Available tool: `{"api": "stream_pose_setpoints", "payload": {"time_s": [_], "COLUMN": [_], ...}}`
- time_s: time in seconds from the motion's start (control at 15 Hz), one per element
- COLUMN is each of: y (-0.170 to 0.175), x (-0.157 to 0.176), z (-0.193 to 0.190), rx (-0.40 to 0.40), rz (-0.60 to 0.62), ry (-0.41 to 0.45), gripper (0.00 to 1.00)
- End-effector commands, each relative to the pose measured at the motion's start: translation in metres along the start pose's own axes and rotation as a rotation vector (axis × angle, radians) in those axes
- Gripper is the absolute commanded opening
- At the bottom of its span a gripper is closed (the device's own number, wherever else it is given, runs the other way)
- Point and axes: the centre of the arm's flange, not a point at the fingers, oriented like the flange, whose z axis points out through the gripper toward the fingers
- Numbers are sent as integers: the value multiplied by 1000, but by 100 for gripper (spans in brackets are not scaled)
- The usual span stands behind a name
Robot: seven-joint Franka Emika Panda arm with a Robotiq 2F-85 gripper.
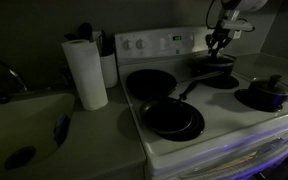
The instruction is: Cover the pot
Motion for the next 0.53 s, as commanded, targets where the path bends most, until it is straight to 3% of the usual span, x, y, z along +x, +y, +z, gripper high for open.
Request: {"api": "stream_pose_setpoints", "payload": {"time_s": [0.0, 0.47], "y": [7, 7], "x": [-25, -34], "z": [10, 14], "rx": [-50, -61], "rz": [43, 109], "ry": [65, 124], "gripper": [13, 13]}}
